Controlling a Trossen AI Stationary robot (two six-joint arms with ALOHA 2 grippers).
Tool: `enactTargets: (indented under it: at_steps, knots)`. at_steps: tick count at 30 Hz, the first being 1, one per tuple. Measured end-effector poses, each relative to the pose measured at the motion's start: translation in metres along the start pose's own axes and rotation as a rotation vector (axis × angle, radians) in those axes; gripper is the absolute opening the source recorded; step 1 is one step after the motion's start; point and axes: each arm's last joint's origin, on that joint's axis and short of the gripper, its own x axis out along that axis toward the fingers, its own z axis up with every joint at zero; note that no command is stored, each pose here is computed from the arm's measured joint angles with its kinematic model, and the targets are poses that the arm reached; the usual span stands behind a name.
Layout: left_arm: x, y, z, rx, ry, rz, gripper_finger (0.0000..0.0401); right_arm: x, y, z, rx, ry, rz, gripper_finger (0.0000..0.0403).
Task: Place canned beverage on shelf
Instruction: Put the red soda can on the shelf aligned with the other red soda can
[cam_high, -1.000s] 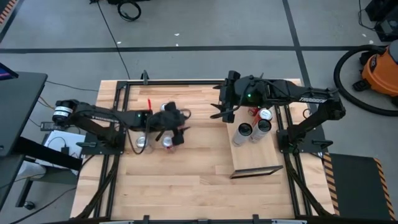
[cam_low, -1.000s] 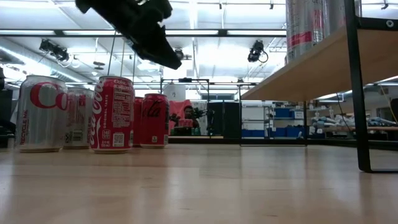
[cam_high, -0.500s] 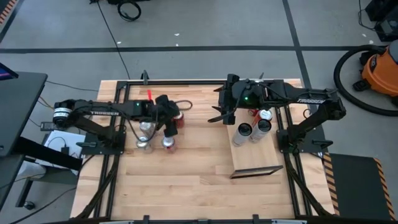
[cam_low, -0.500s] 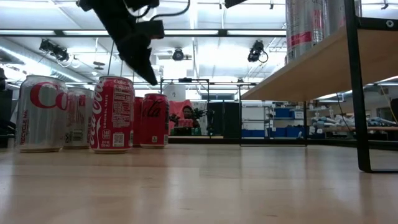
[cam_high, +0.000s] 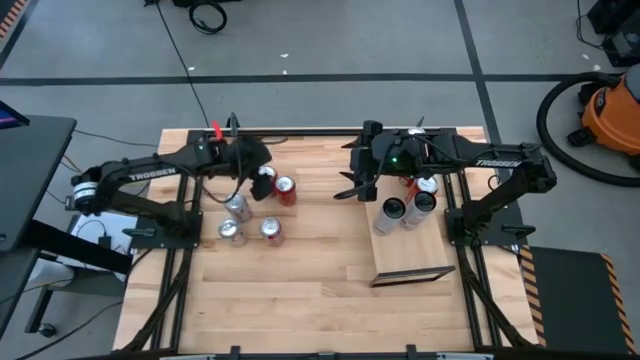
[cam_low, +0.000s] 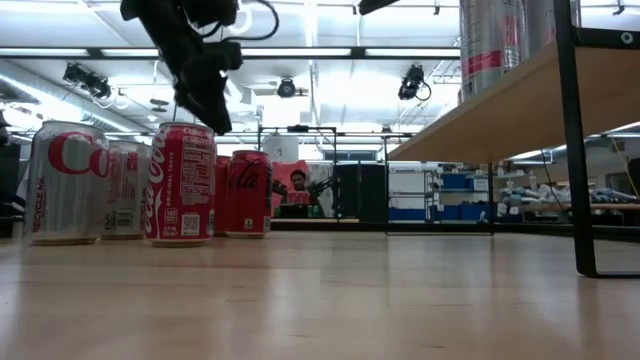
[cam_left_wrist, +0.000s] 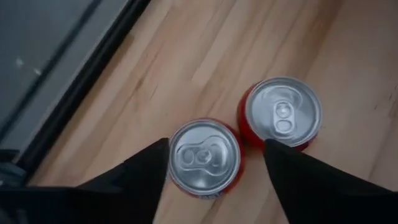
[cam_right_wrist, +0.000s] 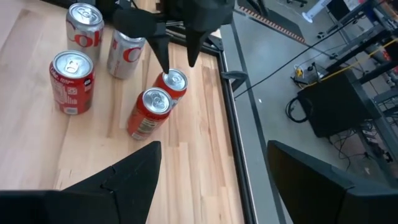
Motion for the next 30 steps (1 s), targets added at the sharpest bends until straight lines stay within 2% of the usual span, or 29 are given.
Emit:
enactTargets:
  at_steps: [3,7,15,19,30]
  knots:
    - [0.003,0.005,-0.001,-0.028,0.029,-0.054,0.0309,0.000,0.000,0.000,-0.002,-0.006,0.003,0.0302]
    - [0.003,0.010,-0.011,0.030,0.130,-0.060,0.0332,0.000,0.000,0.000,-0.003,-0.003,0.004,0.0302]
    - [0.016,0.024,-0.013,0.029,0.196,-0.028,0.0334,0.000,0.001,0.000,-0.003,-0.010,0.025,0.0302]
    - [0.027,0.026,-0.013,0.039,0.232,-0.073,0.0334,0.000,0.001,0.000,-0.004,-0.011,0.028,0.0302]
    - [0.062,0.023,-0.010,0.110,0.267,-0.112,0.0334,0.000,0.001,0.000,-0.010,-0.011,0.031,0.0302]
